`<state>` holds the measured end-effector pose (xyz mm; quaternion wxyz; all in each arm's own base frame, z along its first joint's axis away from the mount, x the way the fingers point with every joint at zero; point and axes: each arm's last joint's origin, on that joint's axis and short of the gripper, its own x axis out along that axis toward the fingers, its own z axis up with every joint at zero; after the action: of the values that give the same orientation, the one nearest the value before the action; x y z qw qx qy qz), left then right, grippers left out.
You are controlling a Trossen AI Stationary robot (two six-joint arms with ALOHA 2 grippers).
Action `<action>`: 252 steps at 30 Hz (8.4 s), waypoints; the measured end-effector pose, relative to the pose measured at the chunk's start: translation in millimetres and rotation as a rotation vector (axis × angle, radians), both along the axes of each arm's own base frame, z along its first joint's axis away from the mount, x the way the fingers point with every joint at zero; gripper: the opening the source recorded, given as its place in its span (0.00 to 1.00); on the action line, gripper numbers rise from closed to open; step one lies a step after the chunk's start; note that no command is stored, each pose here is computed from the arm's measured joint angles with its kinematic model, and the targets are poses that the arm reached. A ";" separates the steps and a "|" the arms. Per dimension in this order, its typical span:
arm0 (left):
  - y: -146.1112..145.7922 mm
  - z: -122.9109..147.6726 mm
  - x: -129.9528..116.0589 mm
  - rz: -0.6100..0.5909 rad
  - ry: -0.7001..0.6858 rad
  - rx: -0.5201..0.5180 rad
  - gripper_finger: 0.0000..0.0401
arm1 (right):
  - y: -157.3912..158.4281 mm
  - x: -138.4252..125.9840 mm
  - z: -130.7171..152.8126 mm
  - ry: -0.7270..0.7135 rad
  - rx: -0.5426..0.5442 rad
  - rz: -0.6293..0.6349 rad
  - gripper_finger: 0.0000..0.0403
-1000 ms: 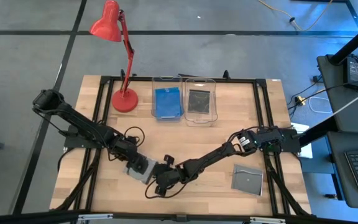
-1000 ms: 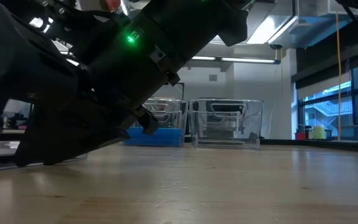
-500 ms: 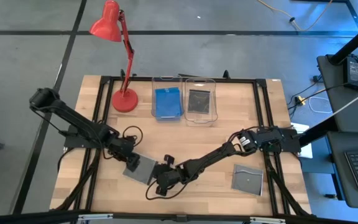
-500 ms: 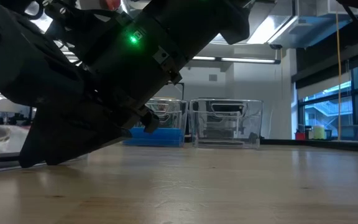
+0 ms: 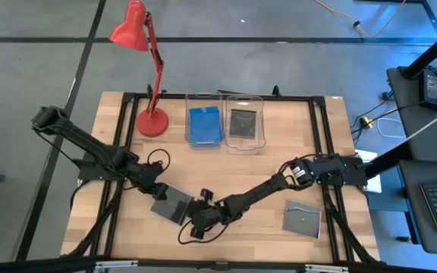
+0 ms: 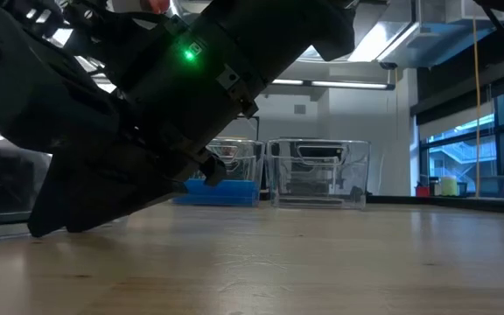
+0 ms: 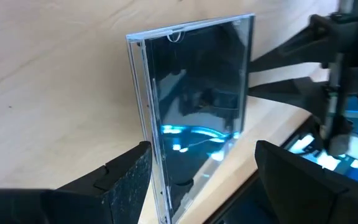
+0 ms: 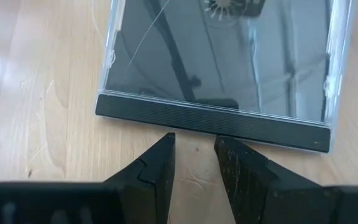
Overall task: Pick & place jewel cases by type
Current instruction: Put the left black CD case into the right transparent bin
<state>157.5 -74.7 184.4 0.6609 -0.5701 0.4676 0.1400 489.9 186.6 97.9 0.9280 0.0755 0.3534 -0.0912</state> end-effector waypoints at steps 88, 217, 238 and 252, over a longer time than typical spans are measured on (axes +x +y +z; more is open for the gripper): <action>-10.1 63.8 38.6 -0.227 -1.030 0.477 0.08 | -20.4 -128.8 277.6 -0.092 -0.037 0.249 0.31; 8.0 43.7 17.4 -0.447 -0.720 1.047 0.43 | -215.2 -165.7 273.5 0.138 -0.096 -0.972 0.07; 7.9 43.6 17.3 -0.424 -0.717 1.020 0.43 | -265.4 -139.0 159.5 0.031 0.195 -1.049 0.08; 8.0 42.5 16.9 -0.435 -0.708 1.021 0.43 | -268.5 -142.7 119.8 -0.093 0.307 -1.149 0.08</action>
<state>174.4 -66.7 226.9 0.9754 -0.0891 0.2014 0.0114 347.2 -81.8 217.7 0.7229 0.3918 0.2238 -0.5232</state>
